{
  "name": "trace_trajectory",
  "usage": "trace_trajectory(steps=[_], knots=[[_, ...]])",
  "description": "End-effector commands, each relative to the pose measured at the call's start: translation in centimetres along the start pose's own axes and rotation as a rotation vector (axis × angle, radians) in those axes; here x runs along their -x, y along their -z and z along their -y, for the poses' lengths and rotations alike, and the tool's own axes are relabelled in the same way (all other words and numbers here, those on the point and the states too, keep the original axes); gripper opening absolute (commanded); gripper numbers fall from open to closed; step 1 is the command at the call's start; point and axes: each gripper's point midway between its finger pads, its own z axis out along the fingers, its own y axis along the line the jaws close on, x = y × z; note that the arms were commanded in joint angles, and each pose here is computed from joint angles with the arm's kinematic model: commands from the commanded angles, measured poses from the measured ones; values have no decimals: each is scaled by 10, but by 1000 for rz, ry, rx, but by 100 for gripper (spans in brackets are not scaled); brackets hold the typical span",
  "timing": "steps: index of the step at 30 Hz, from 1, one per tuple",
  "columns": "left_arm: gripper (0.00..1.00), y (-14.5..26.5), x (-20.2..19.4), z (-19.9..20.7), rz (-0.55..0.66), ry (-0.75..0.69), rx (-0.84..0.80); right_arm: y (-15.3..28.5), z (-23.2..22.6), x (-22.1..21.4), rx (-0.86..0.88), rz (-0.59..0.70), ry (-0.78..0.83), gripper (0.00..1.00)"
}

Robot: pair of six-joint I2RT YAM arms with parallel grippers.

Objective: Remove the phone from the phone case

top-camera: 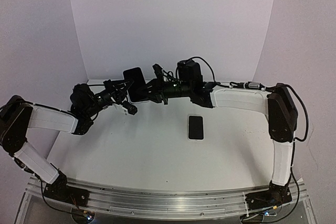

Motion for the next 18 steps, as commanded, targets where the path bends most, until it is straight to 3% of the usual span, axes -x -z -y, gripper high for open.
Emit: trace_trajectory(steps=[1,4,8,13,18], knots=[[0,14,126,-41,563,46,175,-14,-57,52,169,207,183,11],[0,11,126,-38,562,60,169,-20,-58,44,177,169,190,0],[0,1,114,-38,496,149,131,-11,-31,32,88,184,174,0],[24,-4,99,-7,380,352,-44,15,20,24,-98,260,100,0],[46,15,114,41,370,503,-223,21,85,12,-242,305,-11,0]])
